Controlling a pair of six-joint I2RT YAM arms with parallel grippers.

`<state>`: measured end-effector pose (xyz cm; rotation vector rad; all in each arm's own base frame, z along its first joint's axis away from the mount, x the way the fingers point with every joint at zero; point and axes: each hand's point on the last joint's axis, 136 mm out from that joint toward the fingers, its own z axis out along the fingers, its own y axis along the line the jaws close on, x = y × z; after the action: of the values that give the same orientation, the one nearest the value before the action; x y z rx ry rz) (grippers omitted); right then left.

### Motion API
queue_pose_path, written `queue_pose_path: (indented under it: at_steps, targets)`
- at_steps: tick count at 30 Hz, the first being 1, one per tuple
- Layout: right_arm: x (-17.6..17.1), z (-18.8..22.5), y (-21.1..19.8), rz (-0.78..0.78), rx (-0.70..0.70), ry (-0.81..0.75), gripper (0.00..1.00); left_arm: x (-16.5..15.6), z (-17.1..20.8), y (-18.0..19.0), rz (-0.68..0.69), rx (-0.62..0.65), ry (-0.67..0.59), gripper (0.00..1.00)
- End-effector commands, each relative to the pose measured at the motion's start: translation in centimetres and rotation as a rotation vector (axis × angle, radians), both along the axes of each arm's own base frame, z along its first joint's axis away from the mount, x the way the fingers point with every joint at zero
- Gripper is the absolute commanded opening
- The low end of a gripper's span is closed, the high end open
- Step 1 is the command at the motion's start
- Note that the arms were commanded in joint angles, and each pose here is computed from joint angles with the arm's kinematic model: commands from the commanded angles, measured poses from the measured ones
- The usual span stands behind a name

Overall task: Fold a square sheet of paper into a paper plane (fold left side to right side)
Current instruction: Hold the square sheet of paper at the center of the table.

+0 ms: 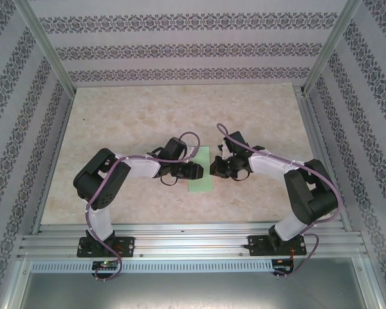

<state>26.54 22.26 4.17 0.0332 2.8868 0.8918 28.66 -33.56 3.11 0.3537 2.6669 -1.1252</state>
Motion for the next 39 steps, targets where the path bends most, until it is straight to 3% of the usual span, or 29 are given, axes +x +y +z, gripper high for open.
queue_pose_path:
  at_steps: [1,15,24,30,39]
  targets:
    - [-0.8,-0.4,1.0,-0.018,0.044,0.024,0.1,-1.6,-3.6,1.4,0.03,0.099,0.078,0.43]
    - [-1.2,-3.2,0.8,-0.002,-0.023,0.074,0.1,-1.3,-4.5,1.7,0.098,0.117,0.123,0.41]
    - [-0.4,-0.8,0.8,-0.003,-0.017,0.014,0.12,-1.2,-5.1,2.0,0.114,0.138,0.133,0.4]
    - [-0.9,-2.2,1.0,0.014,-0.028,0.055,0.12,-1.1,-4.9,1.9,0.113,0.135,0.13,0.4]
    - [-1.7,-5.2,-1.6,0.036,-0.22,0.106,0.11,0.2,-3.3,1.3,0.119,0.093,0.1,0.43]
